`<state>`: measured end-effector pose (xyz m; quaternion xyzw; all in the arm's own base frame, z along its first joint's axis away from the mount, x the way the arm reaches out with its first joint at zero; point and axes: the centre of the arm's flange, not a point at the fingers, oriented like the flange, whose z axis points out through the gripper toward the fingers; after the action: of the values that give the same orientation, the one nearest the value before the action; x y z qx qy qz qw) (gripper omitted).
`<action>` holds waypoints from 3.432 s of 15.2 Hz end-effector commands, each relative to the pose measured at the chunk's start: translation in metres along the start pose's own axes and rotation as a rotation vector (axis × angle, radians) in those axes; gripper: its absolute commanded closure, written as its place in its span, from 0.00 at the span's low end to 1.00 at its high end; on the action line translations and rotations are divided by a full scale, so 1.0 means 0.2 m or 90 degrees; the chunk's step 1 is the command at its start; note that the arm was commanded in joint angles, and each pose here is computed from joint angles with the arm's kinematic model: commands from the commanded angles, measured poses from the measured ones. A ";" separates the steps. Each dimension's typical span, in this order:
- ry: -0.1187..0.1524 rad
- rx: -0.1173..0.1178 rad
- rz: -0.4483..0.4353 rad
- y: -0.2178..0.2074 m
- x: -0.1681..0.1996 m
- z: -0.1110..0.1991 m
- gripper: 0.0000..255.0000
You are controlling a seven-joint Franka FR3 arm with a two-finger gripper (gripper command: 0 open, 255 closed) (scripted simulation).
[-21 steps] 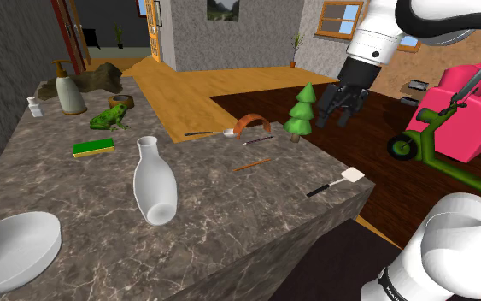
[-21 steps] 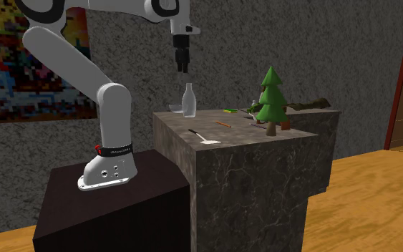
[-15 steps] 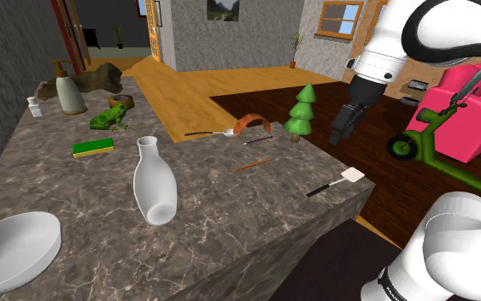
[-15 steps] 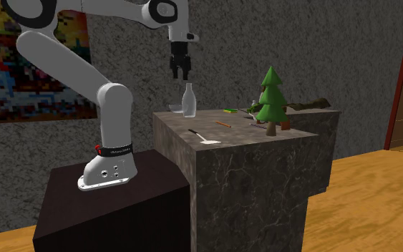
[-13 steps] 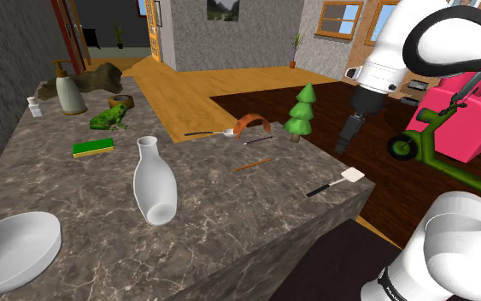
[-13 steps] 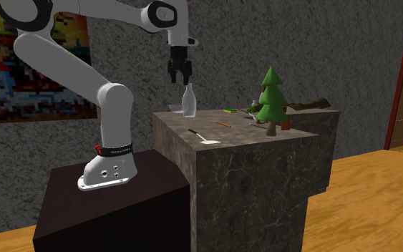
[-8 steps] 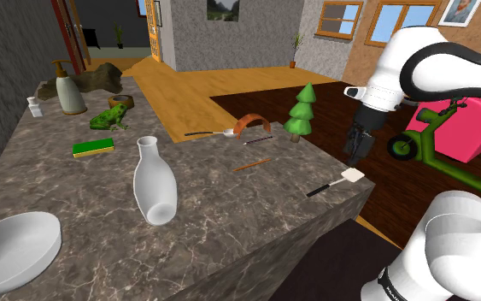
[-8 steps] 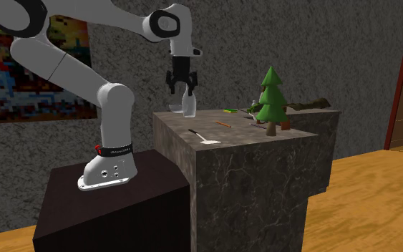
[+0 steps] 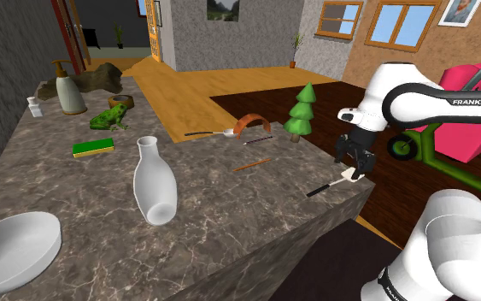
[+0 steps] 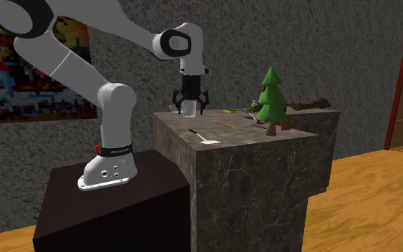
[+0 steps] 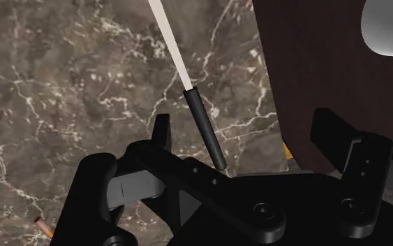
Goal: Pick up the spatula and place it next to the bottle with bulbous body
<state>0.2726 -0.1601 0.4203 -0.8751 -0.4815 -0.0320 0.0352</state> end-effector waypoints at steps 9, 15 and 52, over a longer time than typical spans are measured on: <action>-0.018 -0.003 -0.202 0.20 -0.11 0.33 0.00; -0.018 -0.003 -0.202 0.20 -0.11 0.39 0.00; -0.018 -0.003 -0.202 0.18 -0.06 -0.21 1.00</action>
<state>0.2958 -0.1929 0.4543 -0.7888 -0.6137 -0.0261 0.0204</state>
